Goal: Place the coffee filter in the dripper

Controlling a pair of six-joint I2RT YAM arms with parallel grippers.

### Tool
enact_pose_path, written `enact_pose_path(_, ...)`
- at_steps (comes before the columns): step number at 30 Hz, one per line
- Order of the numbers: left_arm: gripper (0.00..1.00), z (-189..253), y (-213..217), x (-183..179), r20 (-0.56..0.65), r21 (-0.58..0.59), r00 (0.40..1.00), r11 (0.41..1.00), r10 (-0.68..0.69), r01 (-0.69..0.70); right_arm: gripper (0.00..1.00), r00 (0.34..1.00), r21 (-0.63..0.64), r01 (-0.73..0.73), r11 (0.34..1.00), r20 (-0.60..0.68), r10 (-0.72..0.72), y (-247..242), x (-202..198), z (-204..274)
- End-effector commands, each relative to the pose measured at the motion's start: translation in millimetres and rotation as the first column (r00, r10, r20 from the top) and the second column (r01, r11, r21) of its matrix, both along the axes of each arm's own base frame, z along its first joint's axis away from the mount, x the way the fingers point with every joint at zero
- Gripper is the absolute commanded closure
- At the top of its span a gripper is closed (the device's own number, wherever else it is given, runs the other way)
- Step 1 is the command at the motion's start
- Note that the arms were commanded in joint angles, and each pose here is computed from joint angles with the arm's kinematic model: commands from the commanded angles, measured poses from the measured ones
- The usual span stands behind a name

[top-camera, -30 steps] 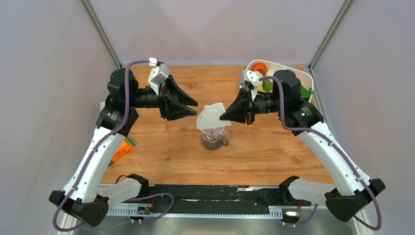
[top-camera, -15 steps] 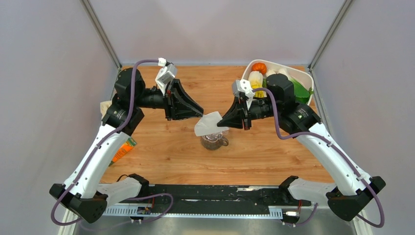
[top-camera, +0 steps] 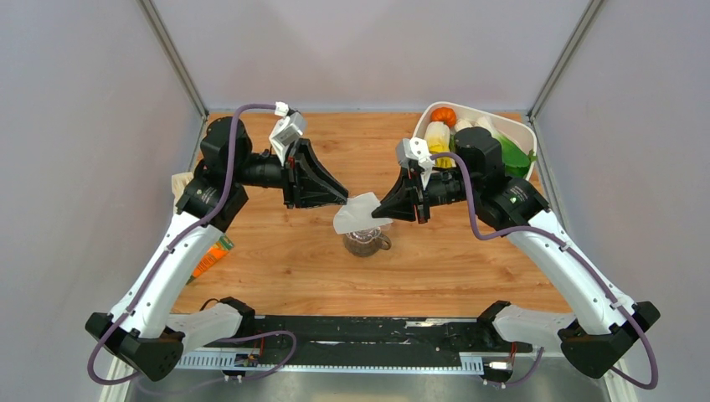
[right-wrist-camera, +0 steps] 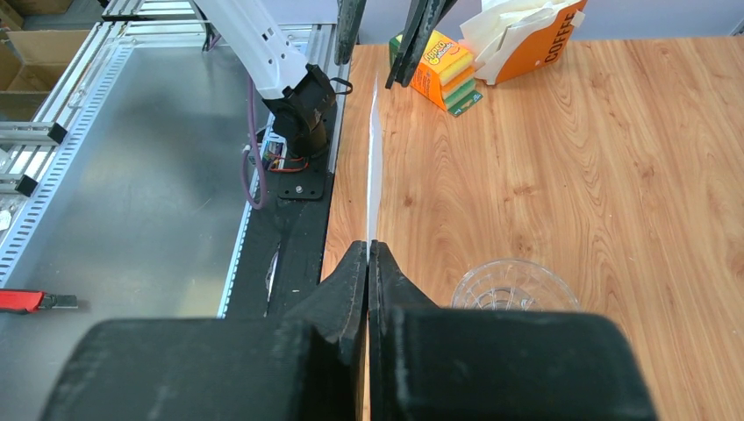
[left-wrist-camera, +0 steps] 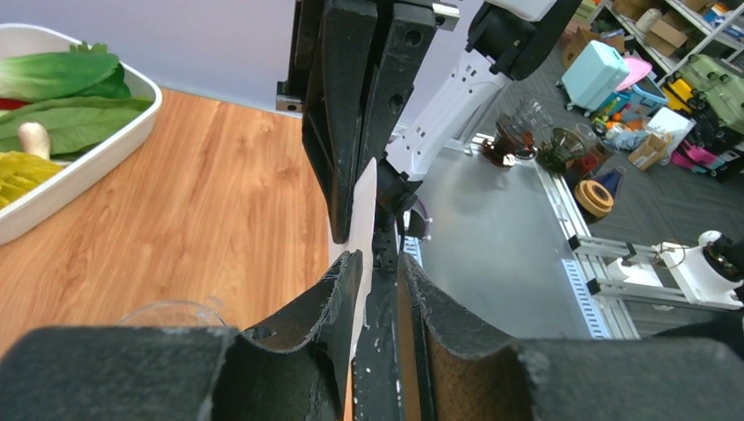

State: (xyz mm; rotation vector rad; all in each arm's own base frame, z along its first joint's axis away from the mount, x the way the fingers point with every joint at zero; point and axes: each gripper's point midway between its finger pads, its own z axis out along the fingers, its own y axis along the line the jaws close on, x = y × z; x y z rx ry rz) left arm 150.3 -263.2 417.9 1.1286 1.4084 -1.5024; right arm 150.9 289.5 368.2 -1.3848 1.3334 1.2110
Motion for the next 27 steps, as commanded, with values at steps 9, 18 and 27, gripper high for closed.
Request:
enact_pose_path(9,0.96,-8.0,-1.2,-0.6,-0.006,0.015,1.0,1.0,-0.019,0.019,1.0,0.997,0.037,-0.027,0.999,0.07,0.025,-1.6,-7.5,14.0)
enact_pose_path(18,1.0,-14.0,-4.8,4.4,-0.055,0.019,0.998,1.0,-0.01,0.011,1.0,0.988,0.027,-0.069,0.997,0.141,0.065,4.2,-16.7,10.6)
enact_pose_path(27,1.0,-21.7,-9.5,-2.8,-0.062,0.023,0.997,0.999,-0.046,0.047,1.0,0.987,0.016,-0.059,0.998,0.149,0.056,8.5,-12.6,8.8)
